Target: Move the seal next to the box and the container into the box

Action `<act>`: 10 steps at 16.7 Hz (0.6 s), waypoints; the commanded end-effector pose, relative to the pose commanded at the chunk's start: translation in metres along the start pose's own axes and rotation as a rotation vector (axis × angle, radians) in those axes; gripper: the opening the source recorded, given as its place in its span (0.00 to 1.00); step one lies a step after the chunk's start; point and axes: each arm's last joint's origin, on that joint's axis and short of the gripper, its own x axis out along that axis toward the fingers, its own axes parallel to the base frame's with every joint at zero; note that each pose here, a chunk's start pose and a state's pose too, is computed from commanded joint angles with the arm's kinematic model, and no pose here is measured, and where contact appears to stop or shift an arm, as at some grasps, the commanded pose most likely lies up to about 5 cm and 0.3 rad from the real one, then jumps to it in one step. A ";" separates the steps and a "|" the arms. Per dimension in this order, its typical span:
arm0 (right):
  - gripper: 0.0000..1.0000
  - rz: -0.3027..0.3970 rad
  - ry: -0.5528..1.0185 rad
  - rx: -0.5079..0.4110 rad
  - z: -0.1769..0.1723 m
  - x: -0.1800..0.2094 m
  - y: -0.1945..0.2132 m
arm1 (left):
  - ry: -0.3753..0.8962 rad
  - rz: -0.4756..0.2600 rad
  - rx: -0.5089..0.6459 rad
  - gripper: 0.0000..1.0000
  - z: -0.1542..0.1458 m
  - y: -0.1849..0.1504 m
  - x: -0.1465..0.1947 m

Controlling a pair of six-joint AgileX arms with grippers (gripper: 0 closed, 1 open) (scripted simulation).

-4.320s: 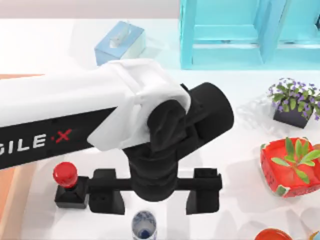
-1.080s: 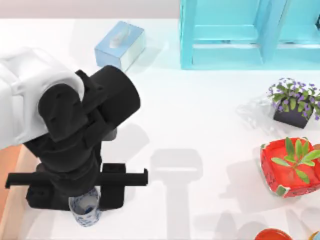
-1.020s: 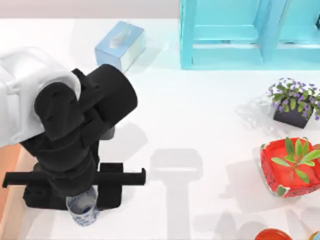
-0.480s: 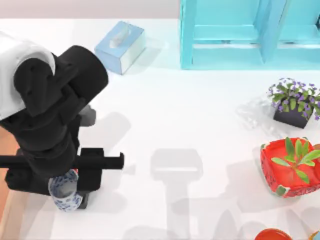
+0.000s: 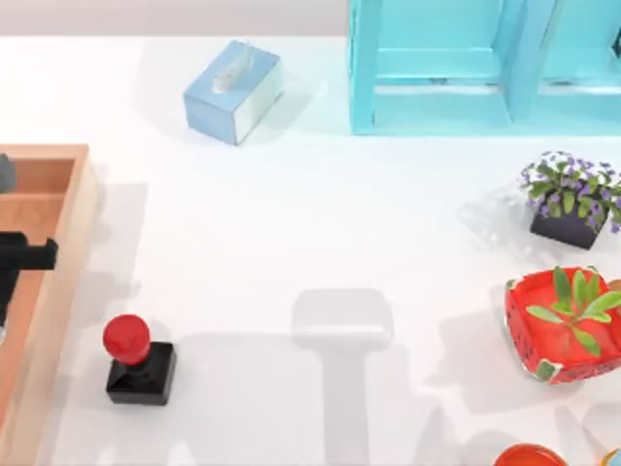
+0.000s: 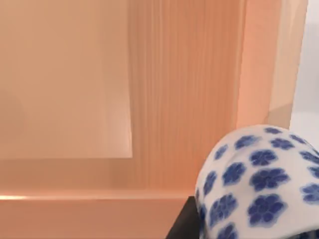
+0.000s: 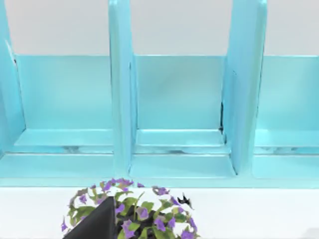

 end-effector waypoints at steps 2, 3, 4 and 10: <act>1.00 0.000 0.000 0.000 0.000 0.000 0.000 | -0.004 0.000 0.001 0.00 -0.003 0.039 0.001; 1.00 0.000 0.000 0.000 0.000 0.000 0.000 | -0.004 0.000 0.002 0.00 -0.007 0.056 0.002; 1.00 0.000 0.000 0.000 0.000 0.000 0.000 | -0.004 0.000 0.002 0.00 -0.011 0.070 0.003; 1.00 0.000 0.000 0.000 0.000 0.000 0.000 | 0.001 0.000 0.002 0.00 -0.026 0.102 0.009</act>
